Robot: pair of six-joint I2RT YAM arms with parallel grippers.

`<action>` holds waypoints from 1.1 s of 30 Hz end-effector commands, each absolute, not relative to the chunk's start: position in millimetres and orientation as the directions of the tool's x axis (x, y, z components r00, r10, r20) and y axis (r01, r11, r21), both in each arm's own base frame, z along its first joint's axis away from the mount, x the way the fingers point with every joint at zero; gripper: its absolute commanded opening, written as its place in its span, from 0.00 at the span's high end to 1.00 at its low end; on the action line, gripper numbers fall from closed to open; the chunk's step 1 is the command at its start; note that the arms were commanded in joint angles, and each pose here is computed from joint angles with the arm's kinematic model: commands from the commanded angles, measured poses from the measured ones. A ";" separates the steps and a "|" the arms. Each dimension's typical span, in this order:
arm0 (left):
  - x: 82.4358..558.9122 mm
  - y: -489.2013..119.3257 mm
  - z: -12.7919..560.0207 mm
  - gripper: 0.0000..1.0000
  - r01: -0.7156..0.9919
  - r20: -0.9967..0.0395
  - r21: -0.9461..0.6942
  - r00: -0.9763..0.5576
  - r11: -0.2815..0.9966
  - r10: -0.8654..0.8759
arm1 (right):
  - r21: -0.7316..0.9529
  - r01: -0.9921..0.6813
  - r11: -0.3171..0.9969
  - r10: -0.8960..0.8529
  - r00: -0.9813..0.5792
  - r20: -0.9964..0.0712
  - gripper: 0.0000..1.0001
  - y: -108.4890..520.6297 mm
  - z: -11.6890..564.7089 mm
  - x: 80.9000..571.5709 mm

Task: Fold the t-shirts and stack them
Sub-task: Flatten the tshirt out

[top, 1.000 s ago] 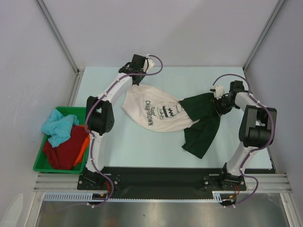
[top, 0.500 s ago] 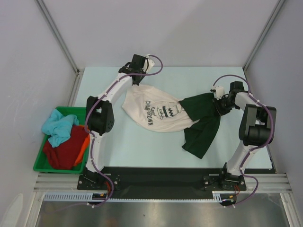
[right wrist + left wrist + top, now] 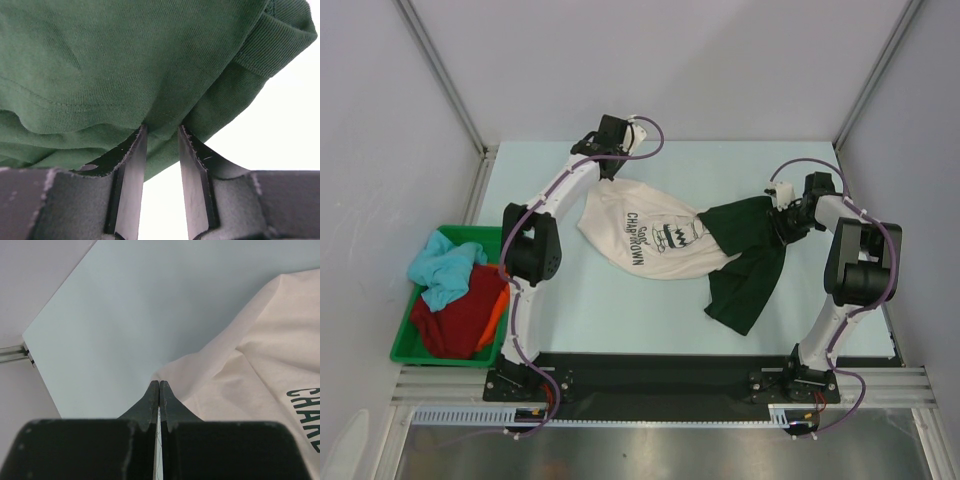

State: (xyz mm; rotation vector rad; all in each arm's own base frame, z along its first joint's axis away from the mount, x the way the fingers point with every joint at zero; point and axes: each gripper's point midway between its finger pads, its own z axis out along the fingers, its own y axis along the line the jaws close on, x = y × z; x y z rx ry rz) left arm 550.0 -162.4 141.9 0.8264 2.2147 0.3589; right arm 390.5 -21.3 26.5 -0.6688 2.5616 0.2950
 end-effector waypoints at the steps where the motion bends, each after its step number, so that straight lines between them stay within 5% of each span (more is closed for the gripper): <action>1: 551.4 -166.2 169.7 1.00 0.420 -0.578 0.502 -0.487 0.756 0.655 | 0.053 -0.496 0.867 -0.399 -0.754 -0.522 0.64 -27.1 35.0 407.5; 14: 554.5 -165.6 175.9 1.00 0.404 -0.589 0.512 -0.478 0.758 0.652 | -0.067 -0.488 0.870 -0.424 -0.671 -0.608 1.00 -36.3 83.7 429.0; 24: 565.5 -168.0 290.6 0.99 0.275 -0.729 0.549 -0.304 0.789 0.613 | -0.253 -0.357 0.899 -0.395 -0.416 -0.819 1.00 -51.5 236.5 476.1; 33: 515.3 -156.5 433.4 1.00 0.123 -0.801 0.582 -0.082 0.804 0.593 | -0.301 -0.133 0.944 -0.312 -0.068 -0.948 1.00 -52.8 421.5 466.5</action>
